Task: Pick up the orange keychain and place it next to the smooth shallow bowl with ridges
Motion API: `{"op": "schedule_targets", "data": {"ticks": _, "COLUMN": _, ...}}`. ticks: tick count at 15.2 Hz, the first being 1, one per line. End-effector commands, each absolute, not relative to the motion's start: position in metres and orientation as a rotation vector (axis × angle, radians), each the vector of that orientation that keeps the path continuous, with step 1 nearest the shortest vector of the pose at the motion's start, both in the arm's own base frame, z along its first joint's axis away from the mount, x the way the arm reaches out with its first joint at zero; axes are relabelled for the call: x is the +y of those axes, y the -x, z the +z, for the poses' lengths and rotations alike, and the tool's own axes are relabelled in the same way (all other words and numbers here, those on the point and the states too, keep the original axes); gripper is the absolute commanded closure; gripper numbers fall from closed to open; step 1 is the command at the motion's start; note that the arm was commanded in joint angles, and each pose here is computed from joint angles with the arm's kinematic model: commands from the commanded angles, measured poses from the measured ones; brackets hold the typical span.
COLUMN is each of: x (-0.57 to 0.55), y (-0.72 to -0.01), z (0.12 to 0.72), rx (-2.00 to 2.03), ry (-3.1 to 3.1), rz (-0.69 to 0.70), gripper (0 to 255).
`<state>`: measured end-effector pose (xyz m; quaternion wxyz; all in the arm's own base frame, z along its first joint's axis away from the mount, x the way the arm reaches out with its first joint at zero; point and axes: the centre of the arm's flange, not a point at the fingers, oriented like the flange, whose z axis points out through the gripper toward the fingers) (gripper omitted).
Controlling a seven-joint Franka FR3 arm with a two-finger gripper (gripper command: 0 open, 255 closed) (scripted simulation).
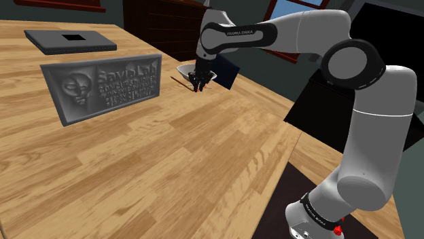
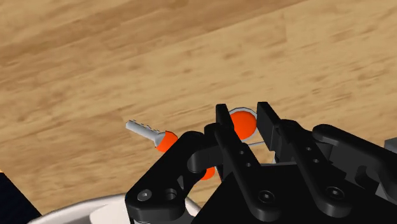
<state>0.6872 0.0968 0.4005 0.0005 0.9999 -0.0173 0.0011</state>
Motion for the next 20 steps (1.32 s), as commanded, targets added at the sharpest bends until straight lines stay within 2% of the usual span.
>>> {"op": "schedule_targets", "data": {"ticks": 1, "x": 0.096, "y": -0.687, "z": 0.391, "rx": -0.054, "ry": -3.14, "rz": 0.004, "gripper": 255}}
{"op": "schedule_targets", "data": {"ticks": 6, "x": 0.096, "y": -0.687, "z": 0.364, "rx": -0.054, "ry": -3.14, "rz": 0.004, "gripper": 255}}
{"op": "schedule_targets", "data": {"ticks": 13, "x": 0.096, "y": -0.687, "z": 0.364, "rx": -0.054, "ry": -3.14, "rz": 0.004, "gripper": 255}}
{"op": "schedule_targets", "data": {"ticks": 14, "x": 0.096, "y": -0.687, "z": 0.364, "rx": -0.054, "ry": -3.14, "rz": 0.004, "gripper": 0}}
{"op": "schedule_targets", "data": {"ticks": 20, "x": 0.096, "y": -0.687, "z": 0.377, "rx": -0.054, "ry": -3.14, "rz": 0.004, "gripper": 0}}
